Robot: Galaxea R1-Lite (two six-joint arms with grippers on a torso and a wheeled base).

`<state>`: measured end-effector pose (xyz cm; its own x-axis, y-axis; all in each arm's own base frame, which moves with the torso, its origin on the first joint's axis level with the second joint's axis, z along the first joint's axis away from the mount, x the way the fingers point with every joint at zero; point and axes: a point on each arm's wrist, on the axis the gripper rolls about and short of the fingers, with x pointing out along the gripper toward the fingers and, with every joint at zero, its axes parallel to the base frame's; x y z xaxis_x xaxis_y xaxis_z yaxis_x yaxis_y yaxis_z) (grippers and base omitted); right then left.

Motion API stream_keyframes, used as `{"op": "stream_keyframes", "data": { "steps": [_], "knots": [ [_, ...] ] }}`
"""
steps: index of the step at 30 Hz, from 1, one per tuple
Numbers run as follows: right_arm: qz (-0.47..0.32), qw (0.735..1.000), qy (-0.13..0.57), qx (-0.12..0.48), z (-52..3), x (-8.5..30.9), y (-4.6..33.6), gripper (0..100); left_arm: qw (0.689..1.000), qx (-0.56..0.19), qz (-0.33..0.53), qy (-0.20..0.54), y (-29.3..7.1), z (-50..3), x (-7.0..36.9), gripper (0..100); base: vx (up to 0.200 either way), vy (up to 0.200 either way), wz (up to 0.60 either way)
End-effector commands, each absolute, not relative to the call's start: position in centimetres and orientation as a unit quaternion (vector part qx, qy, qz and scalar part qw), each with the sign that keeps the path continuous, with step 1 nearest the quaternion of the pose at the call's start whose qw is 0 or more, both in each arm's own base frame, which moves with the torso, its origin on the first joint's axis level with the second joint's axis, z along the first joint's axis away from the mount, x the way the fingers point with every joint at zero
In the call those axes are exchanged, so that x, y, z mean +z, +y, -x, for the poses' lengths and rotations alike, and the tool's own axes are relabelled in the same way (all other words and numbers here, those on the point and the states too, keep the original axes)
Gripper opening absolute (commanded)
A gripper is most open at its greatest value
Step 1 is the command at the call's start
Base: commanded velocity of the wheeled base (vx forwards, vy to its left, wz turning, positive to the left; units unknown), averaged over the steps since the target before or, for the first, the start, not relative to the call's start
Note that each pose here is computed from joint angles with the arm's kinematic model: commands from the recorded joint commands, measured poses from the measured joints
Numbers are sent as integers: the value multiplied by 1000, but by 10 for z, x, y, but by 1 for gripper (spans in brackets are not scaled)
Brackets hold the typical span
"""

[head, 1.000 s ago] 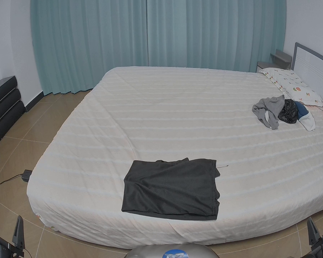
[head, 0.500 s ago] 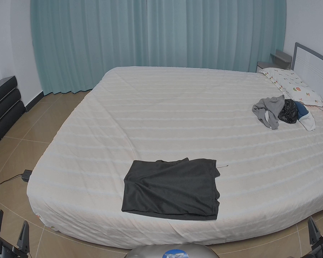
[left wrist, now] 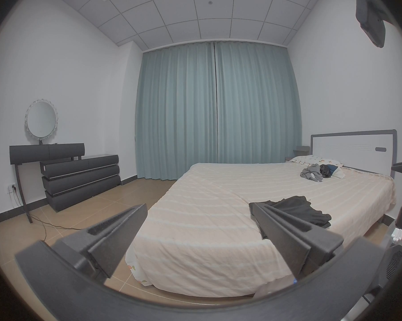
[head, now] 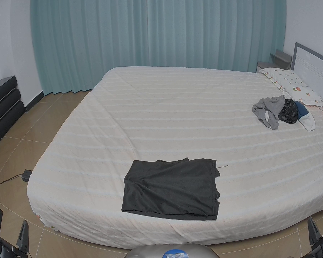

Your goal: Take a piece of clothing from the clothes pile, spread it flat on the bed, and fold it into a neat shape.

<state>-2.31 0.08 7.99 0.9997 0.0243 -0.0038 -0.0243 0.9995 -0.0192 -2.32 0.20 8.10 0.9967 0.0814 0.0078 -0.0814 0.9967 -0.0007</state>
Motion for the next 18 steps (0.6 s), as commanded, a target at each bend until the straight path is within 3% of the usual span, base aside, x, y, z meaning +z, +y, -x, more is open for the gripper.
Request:
{"op": "stream_keyframes", "data": {
  "steps": [1,18],
  "knots": [
    [10,1000,3,12,23,76,1,100,999,41,0,-2,2,23,76,100,0,0,0],
    [8,1000,4,12,23,75,1,100,999,41,0,-2,2,23,76,100,0,0,0]
  ]
}}
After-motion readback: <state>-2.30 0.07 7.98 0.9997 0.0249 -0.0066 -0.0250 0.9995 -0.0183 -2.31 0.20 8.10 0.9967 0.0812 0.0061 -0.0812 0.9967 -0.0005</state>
